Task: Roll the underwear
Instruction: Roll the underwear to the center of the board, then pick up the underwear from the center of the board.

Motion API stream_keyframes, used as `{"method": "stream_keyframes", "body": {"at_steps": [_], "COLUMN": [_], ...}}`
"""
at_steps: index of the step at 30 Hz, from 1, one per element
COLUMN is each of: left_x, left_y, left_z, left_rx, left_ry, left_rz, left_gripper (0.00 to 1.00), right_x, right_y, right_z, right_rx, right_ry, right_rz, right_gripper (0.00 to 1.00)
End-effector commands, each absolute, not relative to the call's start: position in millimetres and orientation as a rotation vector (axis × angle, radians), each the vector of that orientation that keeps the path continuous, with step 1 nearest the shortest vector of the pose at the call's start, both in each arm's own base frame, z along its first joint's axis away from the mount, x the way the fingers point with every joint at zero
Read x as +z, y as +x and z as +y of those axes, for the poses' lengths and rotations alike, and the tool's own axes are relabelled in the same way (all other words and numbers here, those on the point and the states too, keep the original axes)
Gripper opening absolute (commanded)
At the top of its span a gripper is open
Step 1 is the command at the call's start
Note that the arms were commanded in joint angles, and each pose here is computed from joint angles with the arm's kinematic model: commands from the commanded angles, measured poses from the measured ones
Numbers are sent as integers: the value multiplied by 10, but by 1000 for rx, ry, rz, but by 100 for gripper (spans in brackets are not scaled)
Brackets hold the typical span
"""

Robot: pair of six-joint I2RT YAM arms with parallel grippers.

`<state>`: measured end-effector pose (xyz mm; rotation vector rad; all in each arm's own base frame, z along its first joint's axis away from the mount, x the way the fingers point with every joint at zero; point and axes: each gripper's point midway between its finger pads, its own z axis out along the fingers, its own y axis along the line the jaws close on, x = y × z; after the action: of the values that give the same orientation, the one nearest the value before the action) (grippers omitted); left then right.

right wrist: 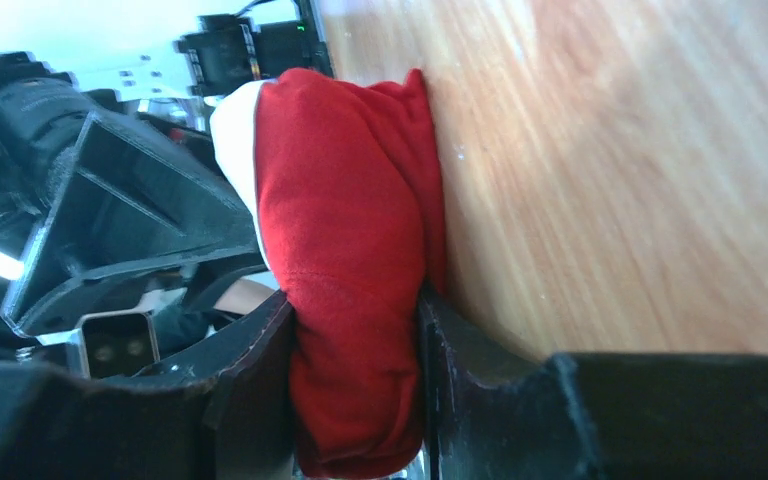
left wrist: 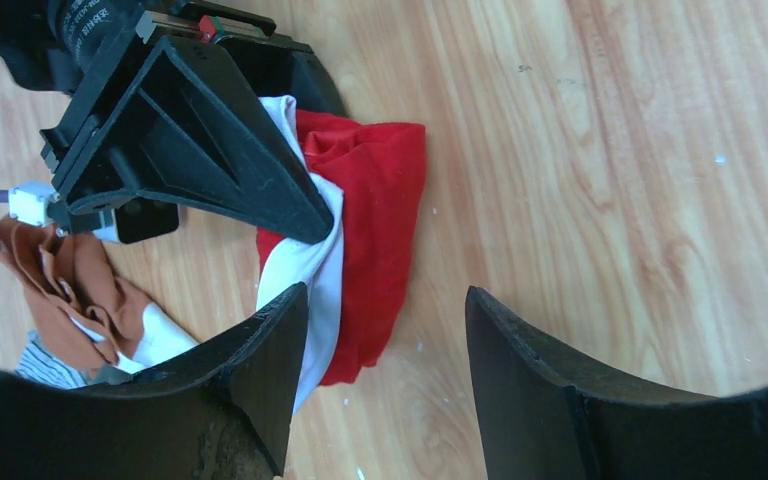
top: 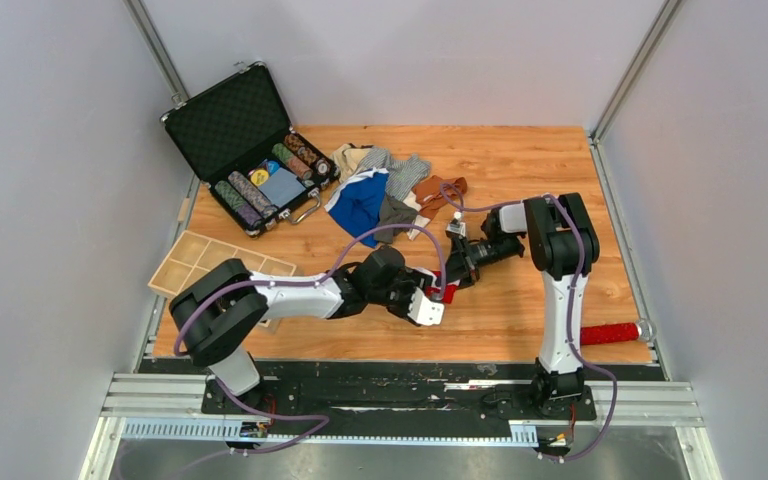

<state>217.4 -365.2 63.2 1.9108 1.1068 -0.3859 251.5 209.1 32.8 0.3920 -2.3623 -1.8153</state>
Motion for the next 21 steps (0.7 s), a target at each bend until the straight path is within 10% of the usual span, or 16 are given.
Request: {"method": "stream_keyframes", "body": {"at_steps": [1,21], "left_x": [899,1007], "left_y": [2439,2368], "left_z": [-3918,-3987], "left_rx": [-269,-231], "left_ry": [1860,1986], "left_rz": [966,532], "left_gripper": [66,75], "right_x": [146,5], "right_y": [2377,2379], "right_z": [1981,1926], "right_rx": [-1715,-1728], "right_ry": [226,-66], "right_rz": [-2318,-2185], "right_gripper": [7,7]}}
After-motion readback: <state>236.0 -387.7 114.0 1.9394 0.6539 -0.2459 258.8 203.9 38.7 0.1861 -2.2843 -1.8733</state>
